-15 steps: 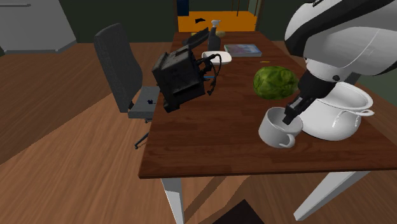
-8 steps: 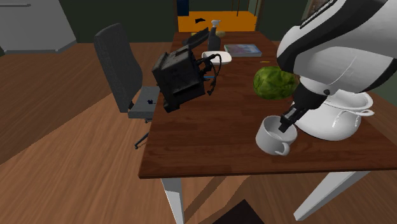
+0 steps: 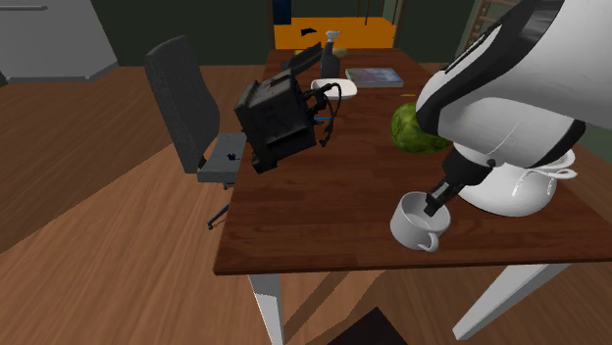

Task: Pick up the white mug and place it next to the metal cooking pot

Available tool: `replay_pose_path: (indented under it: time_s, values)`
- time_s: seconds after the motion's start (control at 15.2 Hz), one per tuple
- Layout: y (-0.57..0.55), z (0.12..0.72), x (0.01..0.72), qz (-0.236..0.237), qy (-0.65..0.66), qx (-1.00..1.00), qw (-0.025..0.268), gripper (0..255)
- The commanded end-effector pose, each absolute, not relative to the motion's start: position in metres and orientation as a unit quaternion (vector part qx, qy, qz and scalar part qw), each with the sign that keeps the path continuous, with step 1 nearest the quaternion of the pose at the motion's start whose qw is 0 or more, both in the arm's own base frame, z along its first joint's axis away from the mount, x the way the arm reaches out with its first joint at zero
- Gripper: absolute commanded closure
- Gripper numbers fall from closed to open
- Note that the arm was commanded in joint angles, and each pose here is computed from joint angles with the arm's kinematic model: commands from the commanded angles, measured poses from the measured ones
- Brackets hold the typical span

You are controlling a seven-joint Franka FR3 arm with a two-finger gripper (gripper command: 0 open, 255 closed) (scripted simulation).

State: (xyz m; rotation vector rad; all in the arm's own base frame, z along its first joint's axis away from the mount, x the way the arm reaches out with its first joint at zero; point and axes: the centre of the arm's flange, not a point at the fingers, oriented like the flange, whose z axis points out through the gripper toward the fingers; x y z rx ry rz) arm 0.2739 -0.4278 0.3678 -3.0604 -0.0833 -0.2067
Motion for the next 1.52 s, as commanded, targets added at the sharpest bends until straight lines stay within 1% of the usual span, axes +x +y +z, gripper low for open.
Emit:
replay_pose_path:
  time_s: [0.0, 0.59, 0.66, 0.99, 1.25, 1.45]
  values:
    - [-0.428, 0.357, 0.274, -0.067, -0.027, -0.997, 0.036, 255]
    - [-0.428, 0.351, 0.274, -0.067, -0.027, -0.997, 0.036, 255]
    - [-0.428, 0.351, 0.274, -0.067, -0.027, -0.997, 0.036, 0]
    - [-0.428, 0.351, 0.274, -0.067, -0.027, -0.997, 0.036, 0]
    - [-0.431, 0.4, 0.267, -0.067, -0.027, -0.997, 0.036, 0]
    - [-0.431, 0.4, 0.267, -0.067, -0.027, -0.997, 0.036, 0]
